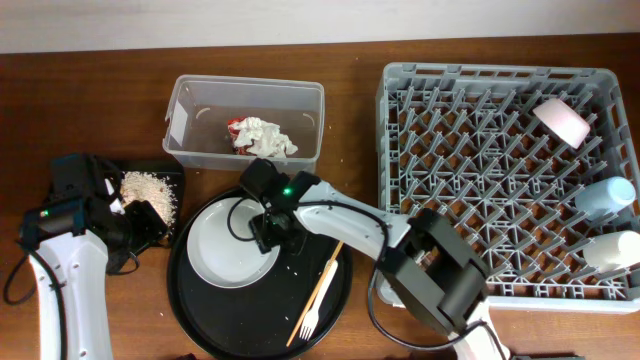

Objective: Sort waste into correct bins and load items into the dishwasher rack
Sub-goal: 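Retract the left arm and grasp the white plate with the right gripper, then carry the white plate into the rack and stand it upright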

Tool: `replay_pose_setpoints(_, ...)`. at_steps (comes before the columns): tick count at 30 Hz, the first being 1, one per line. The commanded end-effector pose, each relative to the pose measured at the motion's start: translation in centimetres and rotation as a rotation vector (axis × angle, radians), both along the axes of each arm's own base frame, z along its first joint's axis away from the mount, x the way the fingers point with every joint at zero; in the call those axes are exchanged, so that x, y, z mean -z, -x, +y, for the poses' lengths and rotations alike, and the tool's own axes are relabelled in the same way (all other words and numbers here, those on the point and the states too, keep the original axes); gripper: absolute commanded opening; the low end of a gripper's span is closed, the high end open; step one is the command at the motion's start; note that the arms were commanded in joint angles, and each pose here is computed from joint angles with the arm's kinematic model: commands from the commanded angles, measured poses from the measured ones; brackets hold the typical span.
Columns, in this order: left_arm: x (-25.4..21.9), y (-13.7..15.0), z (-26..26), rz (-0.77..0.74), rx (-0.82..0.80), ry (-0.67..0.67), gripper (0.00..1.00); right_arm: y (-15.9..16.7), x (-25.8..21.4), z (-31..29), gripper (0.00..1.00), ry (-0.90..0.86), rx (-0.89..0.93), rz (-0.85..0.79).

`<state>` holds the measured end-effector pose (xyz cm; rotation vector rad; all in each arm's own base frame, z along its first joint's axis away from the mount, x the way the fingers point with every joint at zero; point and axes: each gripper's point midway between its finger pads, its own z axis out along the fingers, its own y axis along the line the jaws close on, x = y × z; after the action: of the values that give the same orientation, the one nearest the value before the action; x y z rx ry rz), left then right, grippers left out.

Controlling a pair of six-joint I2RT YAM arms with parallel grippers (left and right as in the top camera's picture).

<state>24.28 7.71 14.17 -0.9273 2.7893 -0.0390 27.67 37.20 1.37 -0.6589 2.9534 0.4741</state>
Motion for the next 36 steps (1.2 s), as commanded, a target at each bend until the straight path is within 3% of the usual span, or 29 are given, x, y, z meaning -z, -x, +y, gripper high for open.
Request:
replay_pose_setpoints(1,-0.8,-0.3,0.0,-0.030,-0.016,0.004,0.72,0.3,1.4,0.1,0.36,0.043,0.009,-0.015)
replay_pose_setpoints(4,-0.8,-0.3,0.0,-0.030,-0.016,0.005,0.72,0.4,1.7,-1.0,0.08,0.098,0.015,-0.026)
replay_pose_setpoints(5,-0.8,-0.3,0.0,-0.030,-0.016,0.005,0.72,0.4,1.8,-1.5,0.04,0.123,0.022,-0.025)
replay_pose_setpoints(9,-0.8,-0.3,0.0,-0.030,-0.016,0.004,0.72,-0.5,-0.4,-4.8,0.04,0.255,0.073,-0.080)
replay_pose_setpoints(15,-0.8,-0.3,0.0,-0.030,-0.016,0.004,0.72,-5.7,-17.0,-16.1,0.04,0.420,0.349,-0.495)
replay_pose_setpoints(18,-0.8,-0.3,0.0,-0.030,-0.016,0.004,0.72,-6.9,-26.4,-26.3,0.04,0.598,0.582,-0.786)
replay_pose_setpoints(22,-0.8,-0.3,0.0,-0.030,-0.016,0.004,0.72,-6.3,-32.3,-37.2,0.04,0.871,0.852,-0.934)
replay_pose_setpoints(26,-0.8,-0.3,0.0,-0.030,-0.016,0.004,0.72,-5.9,-33.4,-45.0,0.04,1.098,1.050,-0.916)
replay_pose_setpoints(30,-0.8,-0.3,0.0,-0.030,-0.016,0.005,0.72,-6.0,-32.3,-50.4,0.04,1.171,1.207,-0.848)
replay_pose_setpoints(36,-0.8,-0.4,0.0,-0.035,-0.027,0.005,0.72,-8.4,-26.1,-52.4,0.04,1.152,1.190,-0.661)
